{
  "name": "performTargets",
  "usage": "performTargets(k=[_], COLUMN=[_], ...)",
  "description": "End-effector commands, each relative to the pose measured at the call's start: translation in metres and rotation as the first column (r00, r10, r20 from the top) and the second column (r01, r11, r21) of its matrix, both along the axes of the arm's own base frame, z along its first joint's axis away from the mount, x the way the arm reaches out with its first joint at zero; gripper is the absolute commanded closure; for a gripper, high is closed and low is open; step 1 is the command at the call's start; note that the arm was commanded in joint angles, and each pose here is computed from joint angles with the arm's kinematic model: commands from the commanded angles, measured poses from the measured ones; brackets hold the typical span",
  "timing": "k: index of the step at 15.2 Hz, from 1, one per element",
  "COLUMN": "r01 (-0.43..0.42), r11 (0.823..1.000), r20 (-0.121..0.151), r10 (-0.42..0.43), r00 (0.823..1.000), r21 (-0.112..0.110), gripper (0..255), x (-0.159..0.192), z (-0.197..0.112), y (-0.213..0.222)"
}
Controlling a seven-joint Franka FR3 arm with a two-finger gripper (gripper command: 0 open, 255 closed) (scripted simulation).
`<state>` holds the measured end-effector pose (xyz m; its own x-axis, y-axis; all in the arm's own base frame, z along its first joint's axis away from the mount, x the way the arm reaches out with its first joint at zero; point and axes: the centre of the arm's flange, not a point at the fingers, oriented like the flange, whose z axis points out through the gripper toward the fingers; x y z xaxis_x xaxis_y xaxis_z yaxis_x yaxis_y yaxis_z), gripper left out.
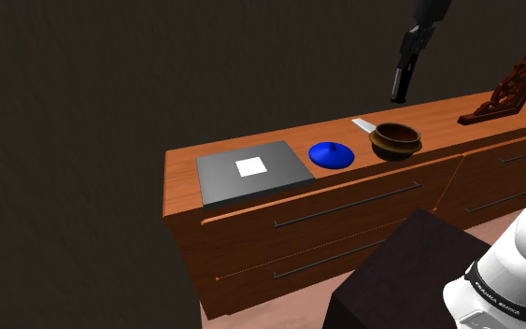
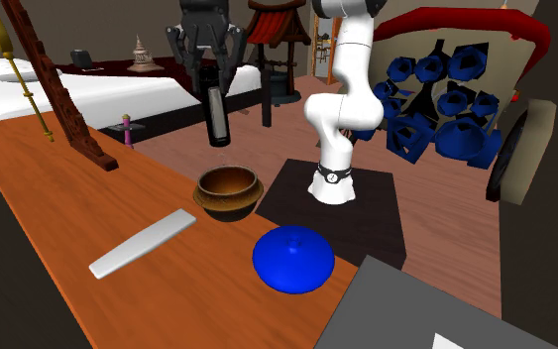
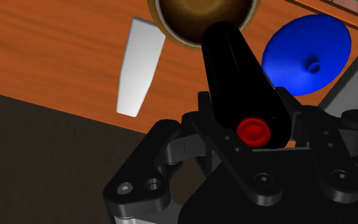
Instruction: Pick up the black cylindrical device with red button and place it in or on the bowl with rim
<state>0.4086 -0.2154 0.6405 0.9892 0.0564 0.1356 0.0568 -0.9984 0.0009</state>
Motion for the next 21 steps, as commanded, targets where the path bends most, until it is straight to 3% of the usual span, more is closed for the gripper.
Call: performTargets(k=[1, 21], r01=[-0.001, -0.001], r11=[1.000, 1.000], r20=[0.000, 0.000], r10=[0.001, 0.001], r00=[1.000, 1.000], r21=[0.000, 0.000], gripper=[255, 255], x=[-0.034, -0.034], z=[0.009, -0.096], y=[-0.010, -0.010])
